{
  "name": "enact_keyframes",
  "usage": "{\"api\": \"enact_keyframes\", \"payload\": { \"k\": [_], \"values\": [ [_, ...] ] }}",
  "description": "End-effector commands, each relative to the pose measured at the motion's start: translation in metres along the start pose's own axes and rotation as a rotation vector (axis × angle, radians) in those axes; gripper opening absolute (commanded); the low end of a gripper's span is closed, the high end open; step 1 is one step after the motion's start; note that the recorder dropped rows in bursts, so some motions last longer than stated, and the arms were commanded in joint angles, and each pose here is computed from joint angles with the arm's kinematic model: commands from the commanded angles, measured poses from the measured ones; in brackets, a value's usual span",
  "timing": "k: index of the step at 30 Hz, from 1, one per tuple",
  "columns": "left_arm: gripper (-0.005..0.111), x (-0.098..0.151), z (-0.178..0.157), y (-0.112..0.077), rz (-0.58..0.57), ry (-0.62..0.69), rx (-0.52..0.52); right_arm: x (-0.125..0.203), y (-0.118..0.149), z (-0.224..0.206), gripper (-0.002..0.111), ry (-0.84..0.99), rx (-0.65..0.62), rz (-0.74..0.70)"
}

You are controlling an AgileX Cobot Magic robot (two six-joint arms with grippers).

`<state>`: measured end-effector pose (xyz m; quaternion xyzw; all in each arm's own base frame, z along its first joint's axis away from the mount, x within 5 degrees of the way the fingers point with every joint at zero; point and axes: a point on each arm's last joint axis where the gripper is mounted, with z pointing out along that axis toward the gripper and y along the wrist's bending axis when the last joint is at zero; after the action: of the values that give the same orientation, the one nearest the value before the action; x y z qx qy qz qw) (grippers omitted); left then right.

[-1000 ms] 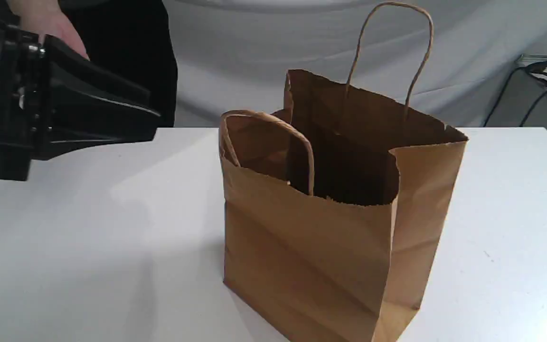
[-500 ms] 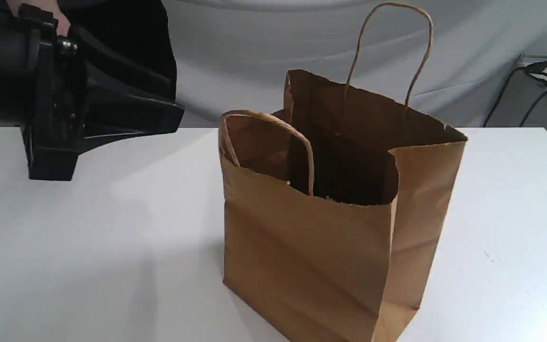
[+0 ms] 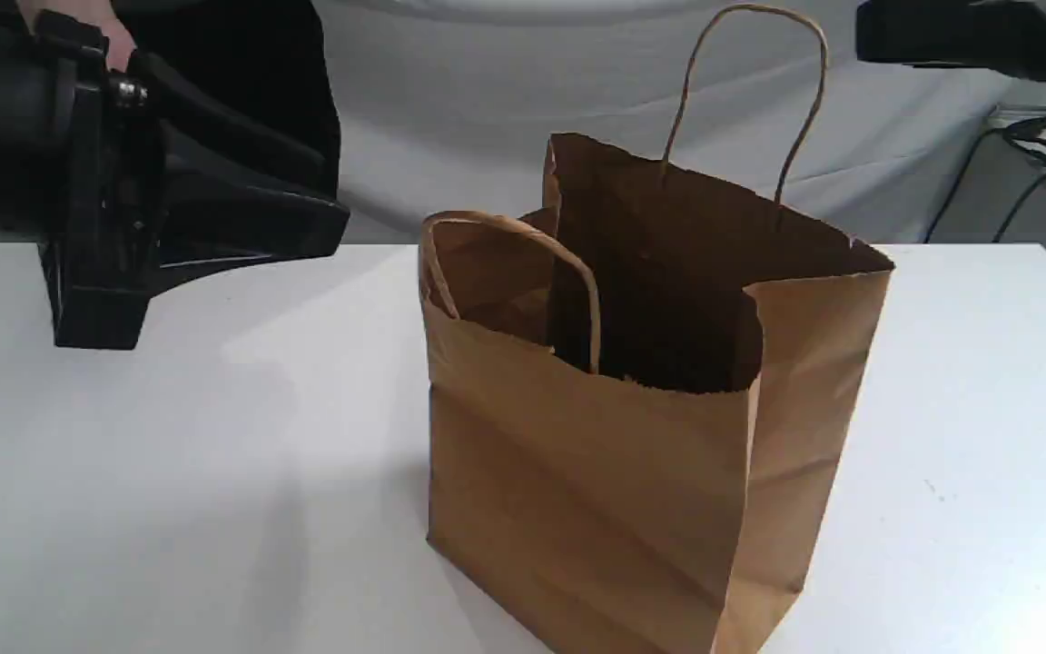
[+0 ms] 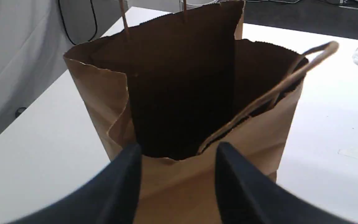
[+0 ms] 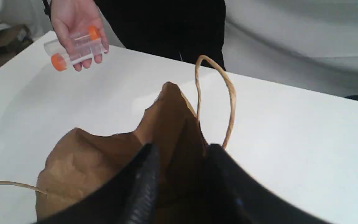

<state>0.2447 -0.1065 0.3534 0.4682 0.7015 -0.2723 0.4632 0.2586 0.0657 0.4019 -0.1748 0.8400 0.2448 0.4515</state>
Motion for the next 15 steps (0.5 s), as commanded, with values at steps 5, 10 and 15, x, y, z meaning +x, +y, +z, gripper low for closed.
{"api": "enact_keyframes", "payload": {
  "k": [5, 10, 15],
  "values": [
    [0.041, -0.004, 0.006, 0.0, 0.08, -0.056, 0.048, -0.001, -0.006, 0.006, 0.05, 0.019, 0.022, -0.023],
    [0.041, 0.004, 0.017, 0.008, 0.042, -0.043, 0.069, -0.003, -0.007, 0.006, 0.05, 0.004, 0.033, -0.023],
    [0.041, 0.006, 0.029, 0.008, 0.057, -0.062, 0.102, -0.002, -0.007, 0.006, 0.05, 0.011, 0.028, -0.005]
  ]
}}
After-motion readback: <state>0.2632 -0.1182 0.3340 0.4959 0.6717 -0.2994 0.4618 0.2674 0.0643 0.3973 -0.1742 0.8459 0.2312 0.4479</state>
